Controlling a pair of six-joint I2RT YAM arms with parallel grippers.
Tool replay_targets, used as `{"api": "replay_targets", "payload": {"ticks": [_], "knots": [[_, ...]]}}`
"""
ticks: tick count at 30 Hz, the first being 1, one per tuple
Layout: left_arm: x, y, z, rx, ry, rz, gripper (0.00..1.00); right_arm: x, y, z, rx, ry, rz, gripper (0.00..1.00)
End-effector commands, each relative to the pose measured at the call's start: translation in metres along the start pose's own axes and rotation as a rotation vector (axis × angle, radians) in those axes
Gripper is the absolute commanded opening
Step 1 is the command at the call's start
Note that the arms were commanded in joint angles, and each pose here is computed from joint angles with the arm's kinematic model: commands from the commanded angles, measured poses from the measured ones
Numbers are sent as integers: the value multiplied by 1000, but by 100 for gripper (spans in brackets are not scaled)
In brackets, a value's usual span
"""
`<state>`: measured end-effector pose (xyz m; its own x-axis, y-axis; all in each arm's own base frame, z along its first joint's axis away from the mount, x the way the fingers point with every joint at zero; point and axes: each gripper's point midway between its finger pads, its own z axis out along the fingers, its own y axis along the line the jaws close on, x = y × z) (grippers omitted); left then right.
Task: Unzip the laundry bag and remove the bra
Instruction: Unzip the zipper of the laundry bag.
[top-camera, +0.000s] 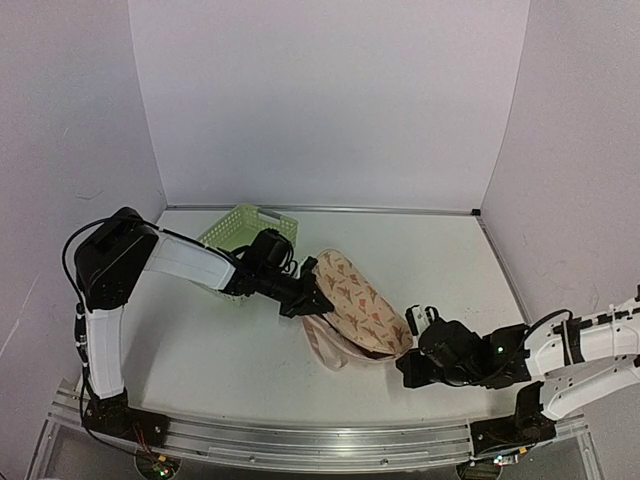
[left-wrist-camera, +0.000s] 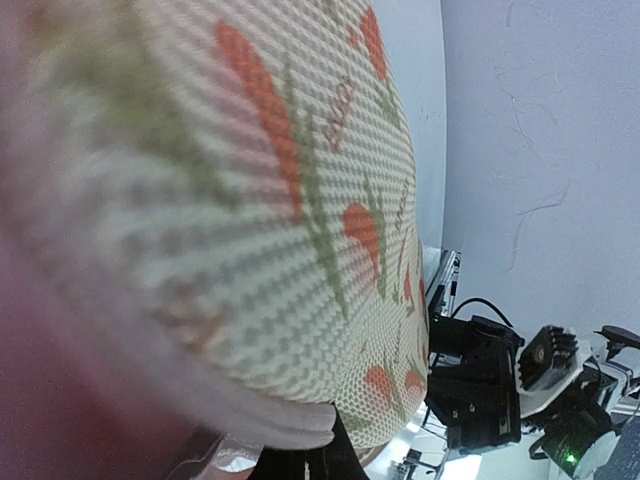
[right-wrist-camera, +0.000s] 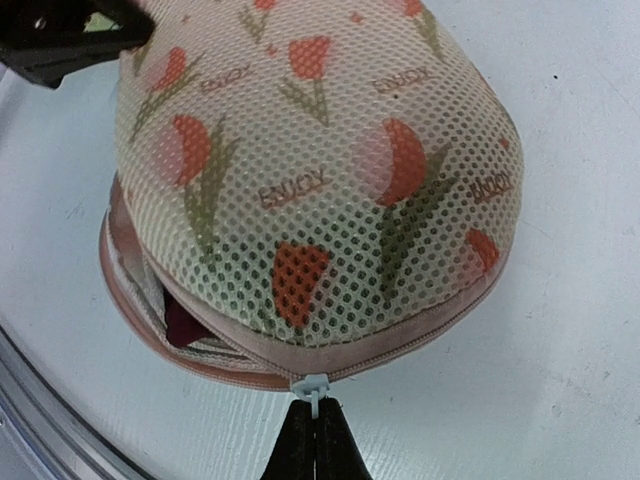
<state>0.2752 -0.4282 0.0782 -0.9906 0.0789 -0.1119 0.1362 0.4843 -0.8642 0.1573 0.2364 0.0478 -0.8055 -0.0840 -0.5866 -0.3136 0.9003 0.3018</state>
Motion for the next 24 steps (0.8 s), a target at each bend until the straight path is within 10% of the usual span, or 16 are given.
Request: {"api": "replay_targets", "payload": {"ticks": [1, 14, 24], "knots": [[-41, -2, -5, -84, -59, 69, 0, 6, 12, -2, -50, 3, -6, 0], [-96, -13, -28, -190, -104, 145, 2, -25, 84, 31, -106, -28, -79, 0], [-80, -23, -84, -315, -177, 213, 39, -50, 119, 77, -78, -15, -68, 0]]}}
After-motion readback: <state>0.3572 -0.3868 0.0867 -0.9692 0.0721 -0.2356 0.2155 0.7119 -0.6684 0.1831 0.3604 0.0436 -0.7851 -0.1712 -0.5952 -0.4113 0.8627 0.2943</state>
